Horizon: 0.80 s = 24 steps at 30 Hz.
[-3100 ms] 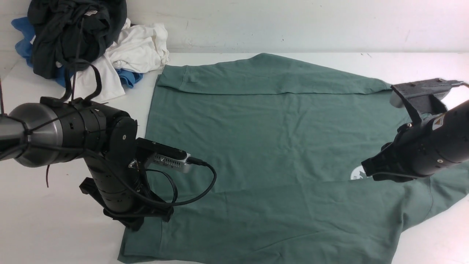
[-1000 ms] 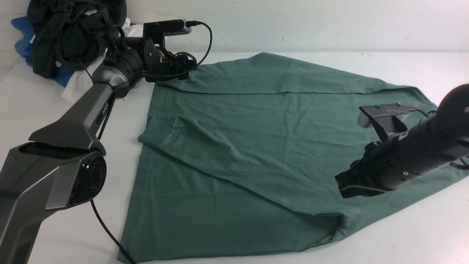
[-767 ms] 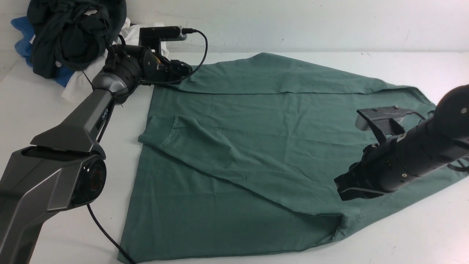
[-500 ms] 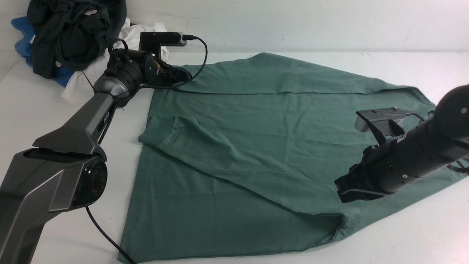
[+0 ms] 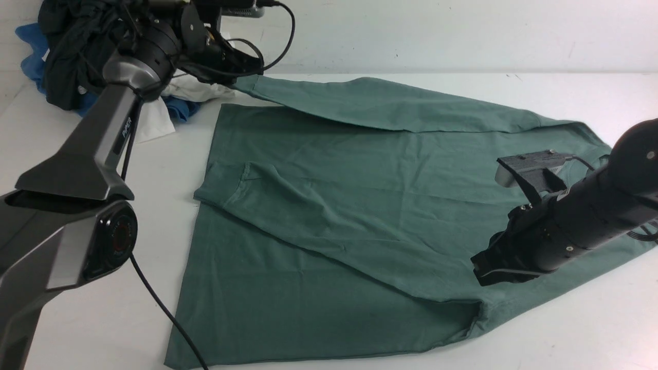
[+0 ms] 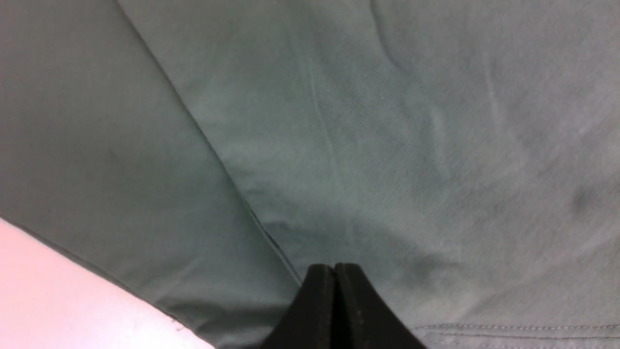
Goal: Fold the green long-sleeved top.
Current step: Use the left arm to drag and drop the cuff onto the cuff closest to the left arm
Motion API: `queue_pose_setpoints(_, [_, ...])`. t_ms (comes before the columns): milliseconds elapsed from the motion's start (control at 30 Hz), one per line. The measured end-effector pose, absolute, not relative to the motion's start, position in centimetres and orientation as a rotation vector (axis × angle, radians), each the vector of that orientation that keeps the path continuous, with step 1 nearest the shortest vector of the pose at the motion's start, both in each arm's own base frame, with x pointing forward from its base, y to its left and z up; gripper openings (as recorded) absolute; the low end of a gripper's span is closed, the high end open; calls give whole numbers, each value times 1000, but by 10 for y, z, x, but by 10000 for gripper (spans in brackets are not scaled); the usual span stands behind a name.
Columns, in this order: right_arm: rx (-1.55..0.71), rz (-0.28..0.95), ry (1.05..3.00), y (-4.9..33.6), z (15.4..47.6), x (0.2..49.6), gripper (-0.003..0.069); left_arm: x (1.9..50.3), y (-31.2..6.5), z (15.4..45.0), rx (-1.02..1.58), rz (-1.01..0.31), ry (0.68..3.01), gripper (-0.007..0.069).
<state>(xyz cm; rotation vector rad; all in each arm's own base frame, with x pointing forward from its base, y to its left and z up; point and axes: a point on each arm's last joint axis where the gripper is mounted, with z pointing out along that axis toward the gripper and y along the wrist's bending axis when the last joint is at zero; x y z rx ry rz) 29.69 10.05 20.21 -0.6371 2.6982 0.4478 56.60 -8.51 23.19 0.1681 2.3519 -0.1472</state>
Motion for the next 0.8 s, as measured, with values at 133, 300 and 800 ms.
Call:
queue_pose_setpoints(133, [-654,444,2692,100,202,297,-10,546,-83,253,231,-129,2477,13])
queue_pose_setpoints(300, [-671,433,2690,100,202,297,-10,527,-84,302,261,-159,2435,13])
queue_pose_setpoints(800, [-744,372,2653,95,218,290,-10,483,-138,229,440,-195,2816,13])
